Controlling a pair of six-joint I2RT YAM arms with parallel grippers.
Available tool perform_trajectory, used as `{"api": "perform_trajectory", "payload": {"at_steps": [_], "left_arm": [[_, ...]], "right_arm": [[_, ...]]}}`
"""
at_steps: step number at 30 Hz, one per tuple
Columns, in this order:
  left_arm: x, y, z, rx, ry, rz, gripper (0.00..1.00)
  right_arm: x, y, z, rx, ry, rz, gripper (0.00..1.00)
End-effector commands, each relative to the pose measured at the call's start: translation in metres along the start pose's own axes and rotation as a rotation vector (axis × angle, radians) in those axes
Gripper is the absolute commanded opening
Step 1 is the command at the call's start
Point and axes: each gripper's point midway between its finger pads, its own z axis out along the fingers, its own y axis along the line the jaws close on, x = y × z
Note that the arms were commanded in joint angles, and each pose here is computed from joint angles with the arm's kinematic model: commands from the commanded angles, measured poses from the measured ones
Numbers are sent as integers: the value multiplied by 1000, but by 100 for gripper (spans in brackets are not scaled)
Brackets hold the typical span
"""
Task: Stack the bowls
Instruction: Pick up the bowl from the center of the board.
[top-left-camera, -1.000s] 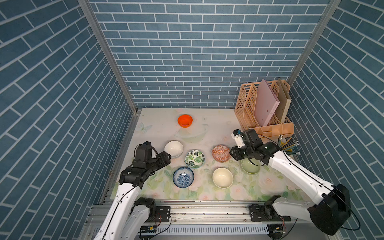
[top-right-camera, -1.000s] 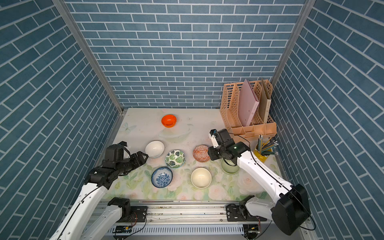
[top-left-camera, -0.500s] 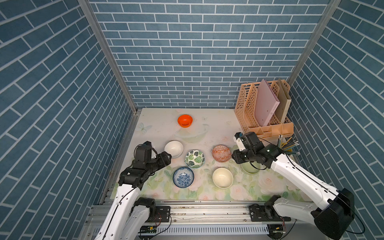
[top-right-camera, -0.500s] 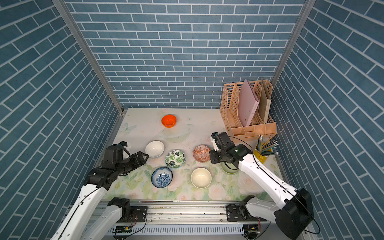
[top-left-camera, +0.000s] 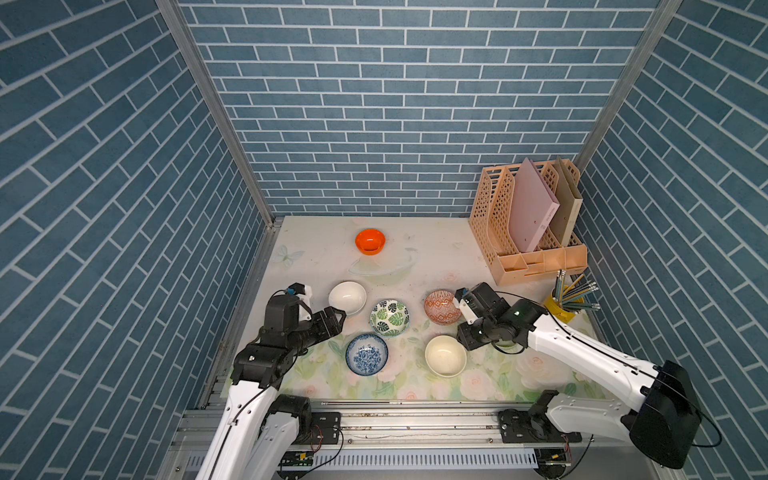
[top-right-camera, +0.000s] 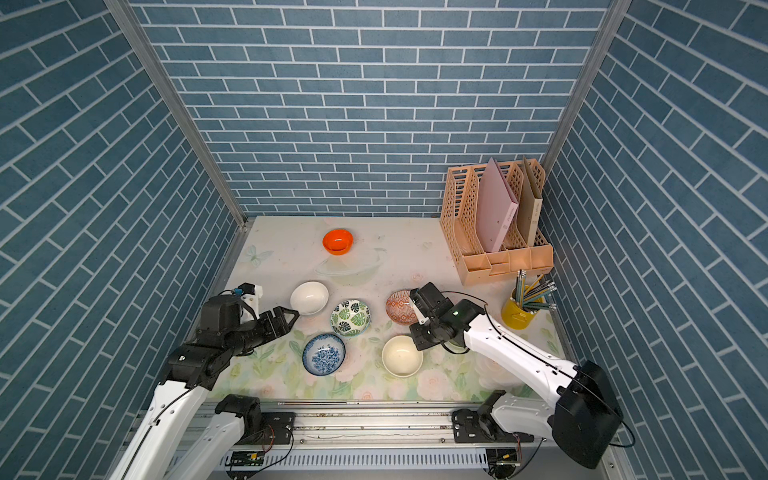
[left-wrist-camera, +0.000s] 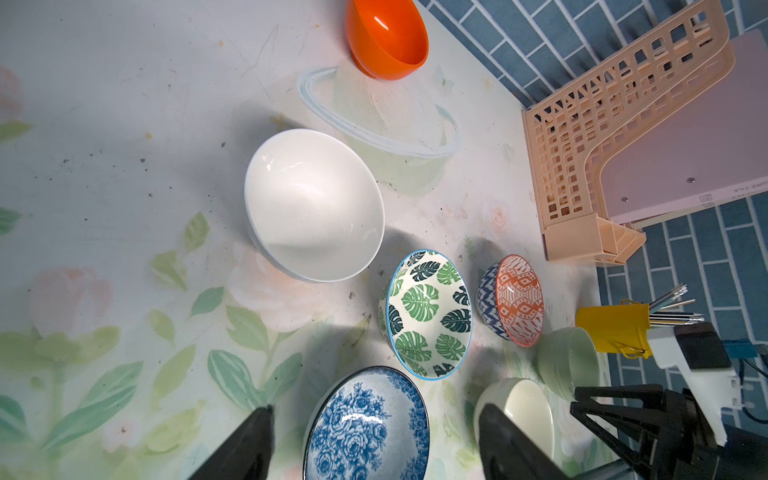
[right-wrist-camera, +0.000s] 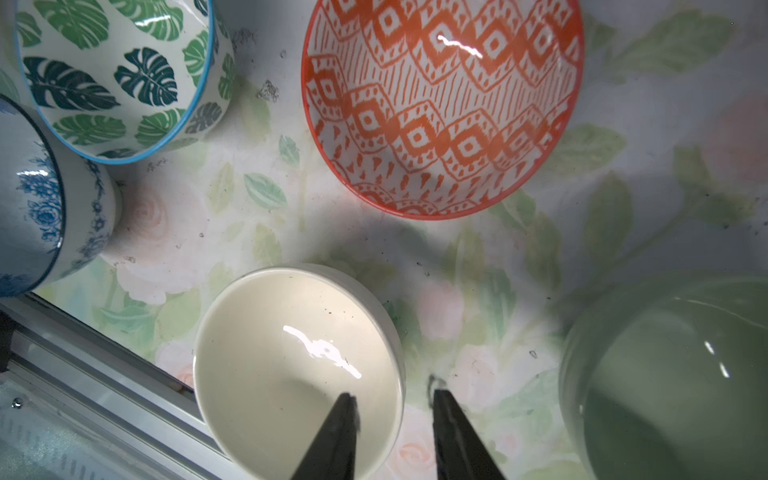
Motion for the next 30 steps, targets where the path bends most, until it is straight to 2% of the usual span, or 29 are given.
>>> {"api": "perform_trajectory", "payload": {"at_steps": [1, 5, 10, 30], "left_arm": [[-1, -4, -8, 11, -19, 26, 81], [-1, -3, -8, 8, -23, 24, 80], [-1, -2, -9, 7, -26, 24, 81], [3, 8, -8, -40, -18, 29, 81]], "right_arm": [[9, 2, 9, 0, 25, 14, 35], [16, 6, 16, -22, 56, 10, 35], [10, -7, 9, 59, 14, 22, 33], [22, -5, 34, 36, 75, 19, 27]]}}
